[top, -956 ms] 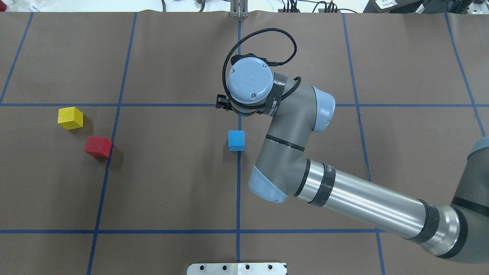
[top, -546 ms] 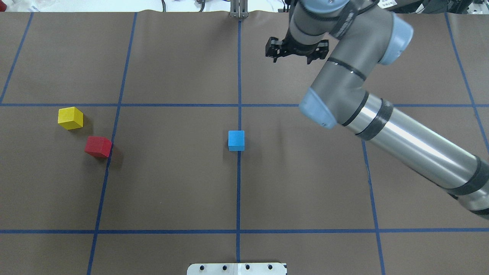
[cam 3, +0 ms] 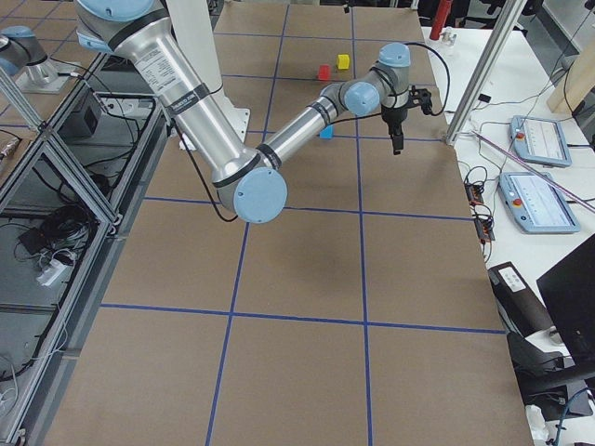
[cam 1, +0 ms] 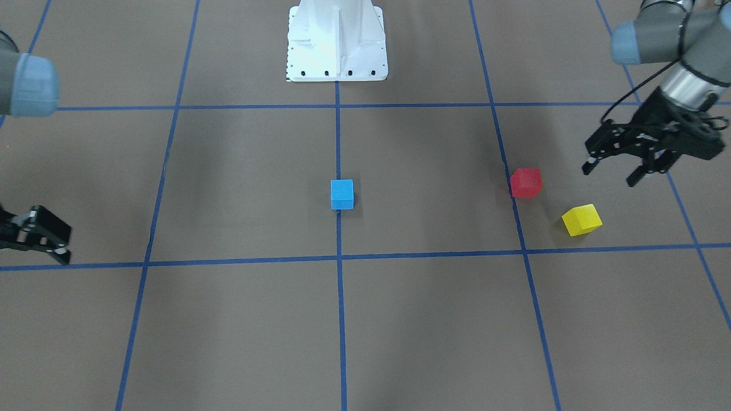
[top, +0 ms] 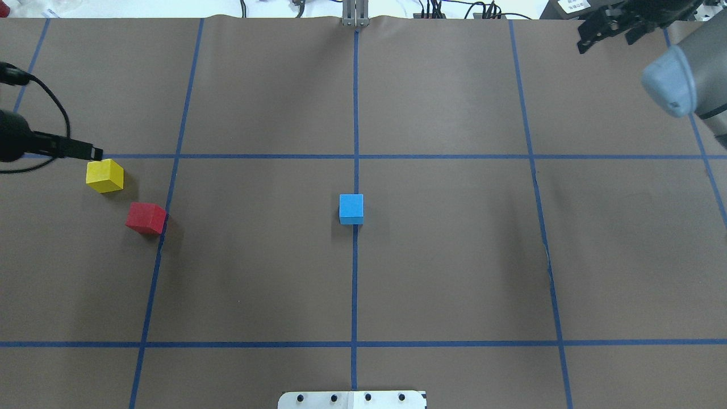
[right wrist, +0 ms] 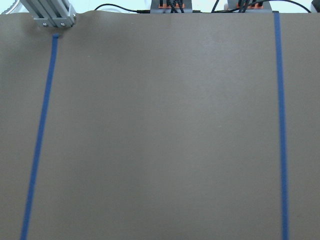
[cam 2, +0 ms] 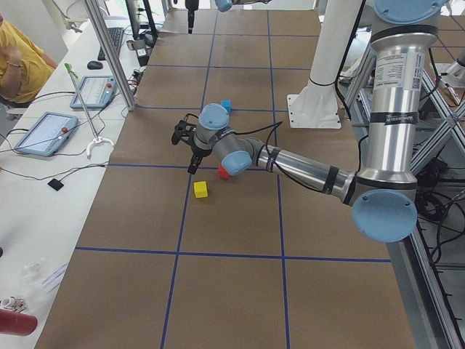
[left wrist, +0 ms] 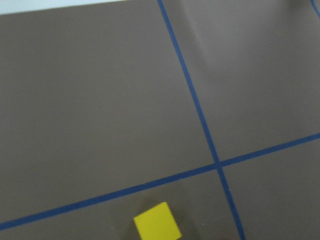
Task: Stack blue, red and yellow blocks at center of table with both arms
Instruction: 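Withdraw the right arm while the left gripper reaches toward the red cube, then close the left gripper on the red cube and lift it, then carry the red cube with the left gripper onto the blue cube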
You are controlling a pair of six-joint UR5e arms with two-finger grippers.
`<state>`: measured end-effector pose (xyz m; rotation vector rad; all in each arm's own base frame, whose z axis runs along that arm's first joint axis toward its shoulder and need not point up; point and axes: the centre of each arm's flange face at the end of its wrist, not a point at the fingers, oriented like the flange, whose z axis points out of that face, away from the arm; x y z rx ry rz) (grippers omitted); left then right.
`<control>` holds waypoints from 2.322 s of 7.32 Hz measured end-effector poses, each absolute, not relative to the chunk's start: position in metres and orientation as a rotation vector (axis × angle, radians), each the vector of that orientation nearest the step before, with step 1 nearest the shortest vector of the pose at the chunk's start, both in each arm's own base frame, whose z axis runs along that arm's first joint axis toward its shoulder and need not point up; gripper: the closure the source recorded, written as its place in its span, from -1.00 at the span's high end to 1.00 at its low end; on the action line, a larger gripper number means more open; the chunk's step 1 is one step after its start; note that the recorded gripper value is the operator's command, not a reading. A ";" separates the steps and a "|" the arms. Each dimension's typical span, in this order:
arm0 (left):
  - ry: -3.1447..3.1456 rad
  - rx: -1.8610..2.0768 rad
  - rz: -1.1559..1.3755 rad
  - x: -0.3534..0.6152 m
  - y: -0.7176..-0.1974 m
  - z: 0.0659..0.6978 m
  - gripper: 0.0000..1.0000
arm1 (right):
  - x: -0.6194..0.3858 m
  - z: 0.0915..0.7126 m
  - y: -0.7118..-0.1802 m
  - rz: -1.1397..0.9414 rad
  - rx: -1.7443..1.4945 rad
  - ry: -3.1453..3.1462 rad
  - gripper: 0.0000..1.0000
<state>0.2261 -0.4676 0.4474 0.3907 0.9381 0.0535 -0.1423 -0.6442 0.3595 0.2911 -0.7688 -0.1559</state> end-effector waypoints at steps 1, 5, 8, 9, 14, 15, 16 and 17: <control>0.904 0.374 0.061 0.271 -0.447 0.455 1.00 | -0.111 0.392 -0.637 -0.208 0.296 -0.763 1.00; 0.839 0.327 0.105 0.328 -0.416 0.486 1.00 | -0.080 0.424 -0.628 -0.249 0.298 -0.756 1.00; 0.825 0.327 0.121 0.346 -0.414 0.489 -0.44 | -0.080 0.425 -0.627 -0.250 0.298 -0.756 1.00; 0.817 0.325 0.125 0.350 -0.413 0.489 -0.99 | -0.080 0.425 -0.628 -0.250 0.299 -0.756 1.00; 0.801 0.301 0.153 0.356 -0.421 0.429 -1.00 | -0.072 0.440 -0.623 -0.232 0.278 -0.752 1.00; 0.787 0.287 0.159 0.365 -0.431 0.381 -1.00 | -0.063 0.456 -0.617 -0.214 0.258 -0.747 1.00; 0.778 0.276 0.158 0.380 -0.442 0.327 -1.00 | -0.050 0.476 -0.608 -0.208 0.240 -0.740 1.00; 0.777 0.264 0.144 0.396 -0.453 0.277 -1.00 | -0.037 0.499 -0.597 -0.232 0.231 -0.728 1.00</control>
